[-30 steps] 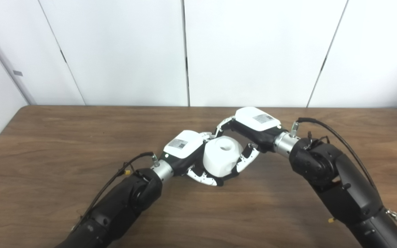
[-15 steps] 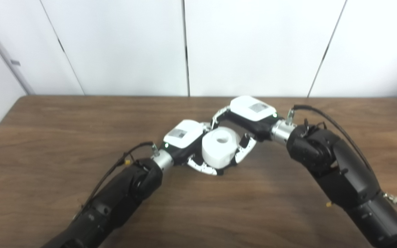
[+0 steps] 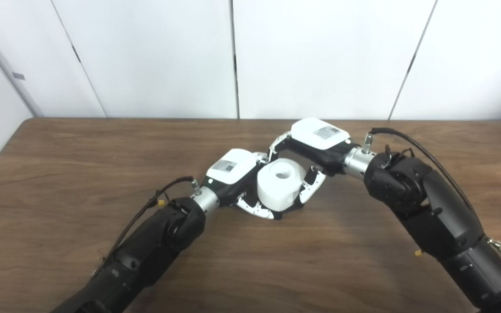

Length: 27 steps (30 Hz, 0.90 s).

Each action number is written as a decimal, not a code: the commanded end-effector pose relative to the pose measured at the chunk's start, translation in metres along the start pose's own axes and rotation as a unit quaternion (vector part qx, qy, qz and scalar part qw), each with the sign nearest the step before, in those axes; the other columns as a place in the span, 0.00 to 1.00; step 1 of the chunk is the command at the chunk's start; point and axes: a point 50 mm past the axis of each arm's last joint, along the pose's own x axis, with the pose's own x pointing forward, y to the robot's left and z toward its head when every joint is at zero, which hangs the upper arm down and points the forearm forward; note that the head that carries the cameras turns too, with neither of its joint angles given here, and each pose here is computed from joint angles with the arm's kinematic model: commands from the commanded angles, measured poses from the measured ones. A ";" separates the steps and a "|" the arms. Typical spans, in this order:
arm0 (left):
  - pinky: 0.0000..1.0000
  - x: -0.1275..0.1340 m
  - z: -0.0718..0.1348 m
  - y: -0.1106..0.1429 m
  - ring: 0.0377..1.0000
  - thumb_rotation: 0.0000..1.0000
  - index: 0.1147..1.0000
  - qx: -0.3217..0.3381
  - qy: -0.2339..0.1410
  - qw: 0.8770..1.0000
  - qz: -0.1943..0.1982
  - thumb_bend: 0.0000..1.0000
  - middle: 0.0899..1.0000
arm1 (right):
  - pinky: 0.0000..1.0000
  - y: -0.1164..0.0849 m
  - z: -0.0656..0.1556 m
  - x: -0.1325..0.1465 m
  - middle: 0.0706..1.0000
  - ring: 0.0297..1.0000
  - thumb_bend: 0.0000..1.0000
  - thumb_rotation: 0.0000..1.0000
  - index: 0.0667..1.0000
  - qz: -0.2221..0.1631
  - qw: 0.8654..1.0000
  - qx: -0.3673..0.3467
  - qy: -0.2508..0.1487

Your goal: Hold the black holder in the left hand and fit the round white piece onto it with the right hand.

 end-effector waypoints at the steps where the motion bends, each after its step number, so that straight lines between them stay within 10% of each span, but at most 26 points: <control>1: 0.71 -0.025 -0.010 -0.042 0.86 0.15 0.48 0.001 0.033 0.994 -0.105 0.98 0.83 | 0.70 -0.015 -0.002 -0.003 0.72 0.79 0.52 0.14 0.44 -0.014 1.000 -0.015 -0.004; 13: 0.69 -0.027 -0.010 -0.043 0.86 0.15 0.45 0.000 0.034 0.993 -0.111 0.98 0.83 | 0.71 -0.017 -0.010 -0.007 0.72 0.78 0.52 0.14 0.44 -0.044 0.999 -0.004 0.028; 16: 0.71 -0.027 -0.010 -0.043 0.86 0.08 0.42 0.000 0.030 0.994 -0.109 0.57 0.83 | 0.70 -0.017 -0.011 -0.007 0.72 0.78 0.52 0.14 0.45 -0.051 0.998 -0.004 0.031; 27: 0.70 -0.028 -0.011 -0.043 0.85 0.07 0.41 0.002 0.017 0.995 -0.102 0.53 0.82 | 0.70 -0.016 -0.010 -0.008 0.72 0.78 0.52 0.14 0.45 -0.054 0.998 0.002 0.034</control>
